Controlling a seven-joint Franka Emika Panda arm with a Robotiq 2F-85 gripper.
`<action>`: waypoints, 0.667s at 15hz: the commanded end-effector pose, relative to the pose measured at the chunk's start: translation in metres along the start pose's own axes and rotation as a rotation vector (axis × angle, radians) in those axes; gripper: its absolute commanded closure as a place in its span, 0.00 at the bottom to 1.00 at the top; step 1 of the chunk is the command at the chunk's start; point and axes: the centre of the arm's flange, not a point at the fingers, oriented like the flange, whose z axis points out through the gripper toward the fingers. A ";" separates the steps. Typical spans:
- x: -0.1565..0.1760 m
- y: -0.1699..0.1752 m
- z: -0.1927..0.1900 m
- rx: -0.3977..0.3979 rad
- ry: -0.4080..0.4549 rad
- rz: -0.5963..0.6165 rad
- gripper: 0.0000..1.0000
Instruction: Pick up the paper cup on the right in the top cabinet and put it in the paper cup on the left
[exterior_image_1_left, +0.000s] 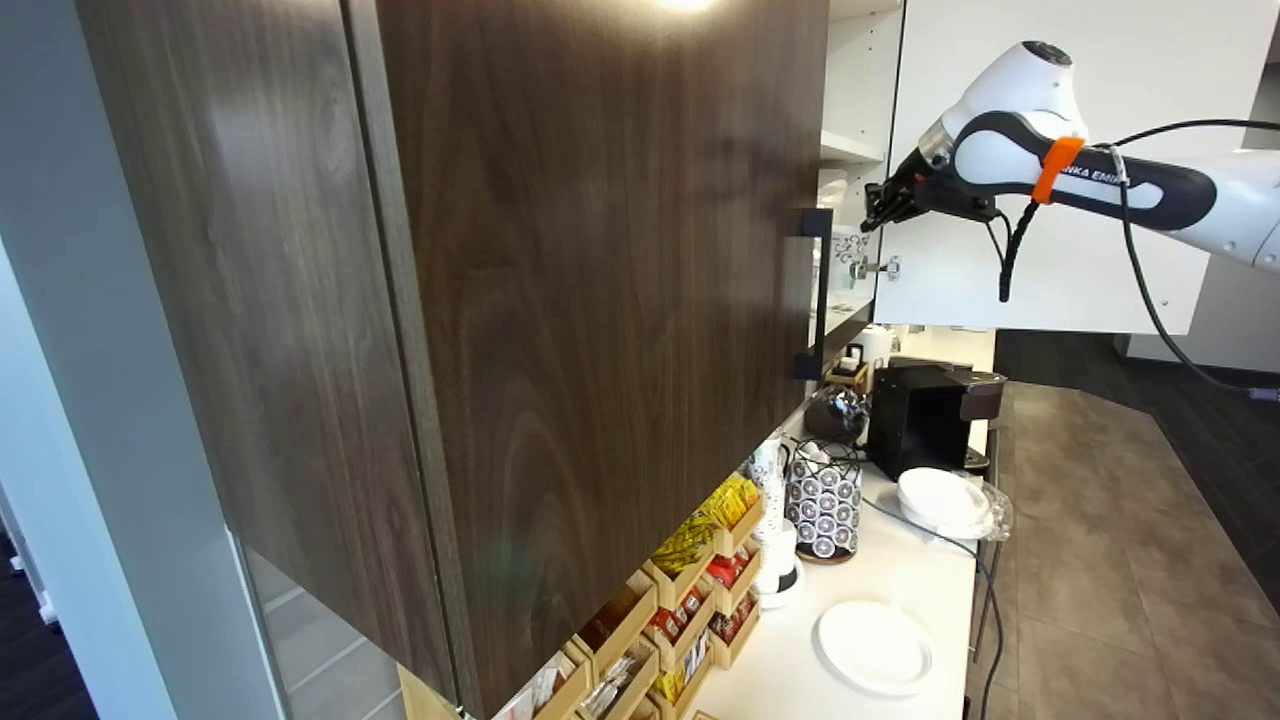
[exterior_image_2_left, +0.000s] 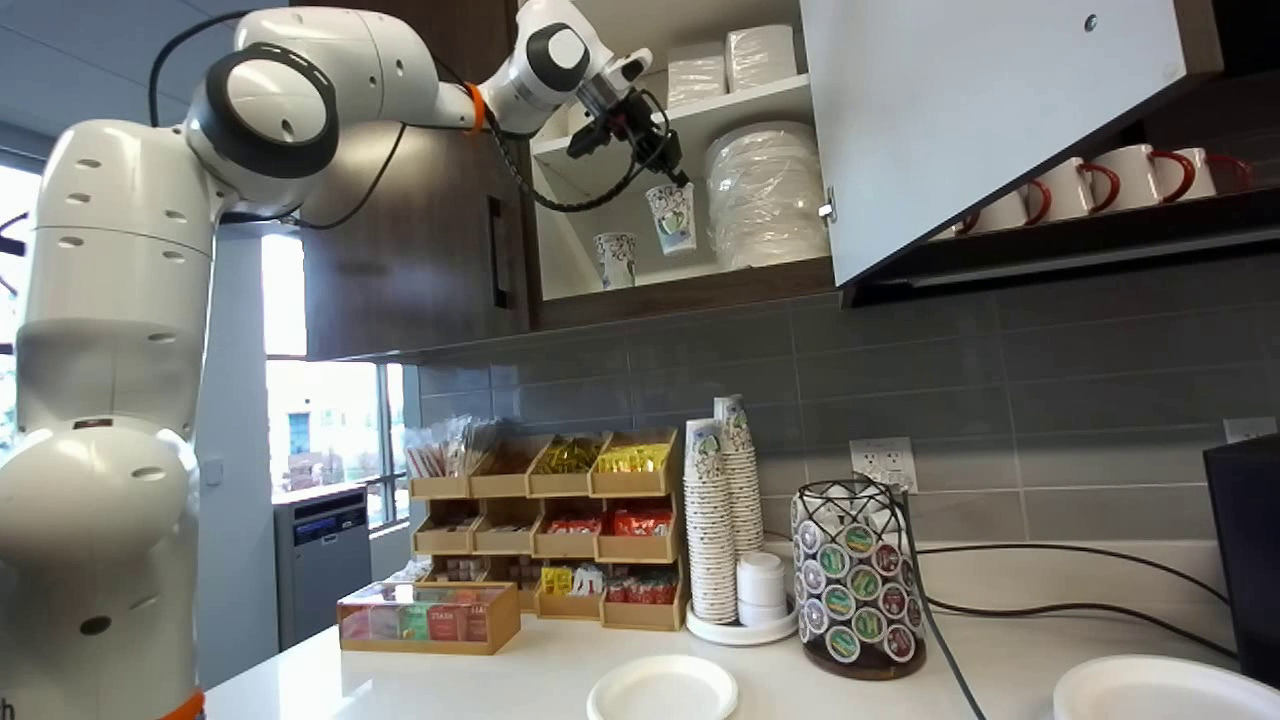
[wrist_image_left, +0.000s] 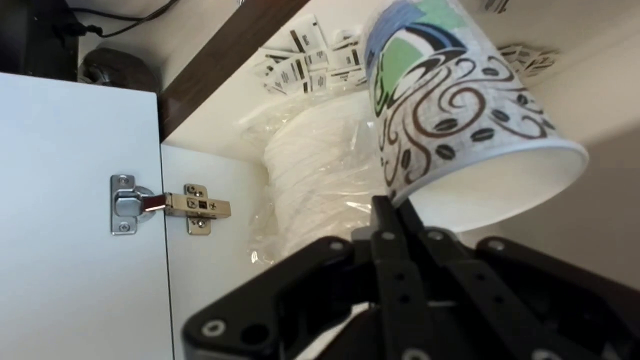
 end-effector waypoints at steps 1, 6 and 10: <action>0.022 -0.014 -0.041 0.058 0.037 0.014 0.99; 0.019 -0.037 -0.085 0.155 0.073 -0.020 0.99; 0.007 -0.061 -0.098 0.249 0.060 -0.051 0.99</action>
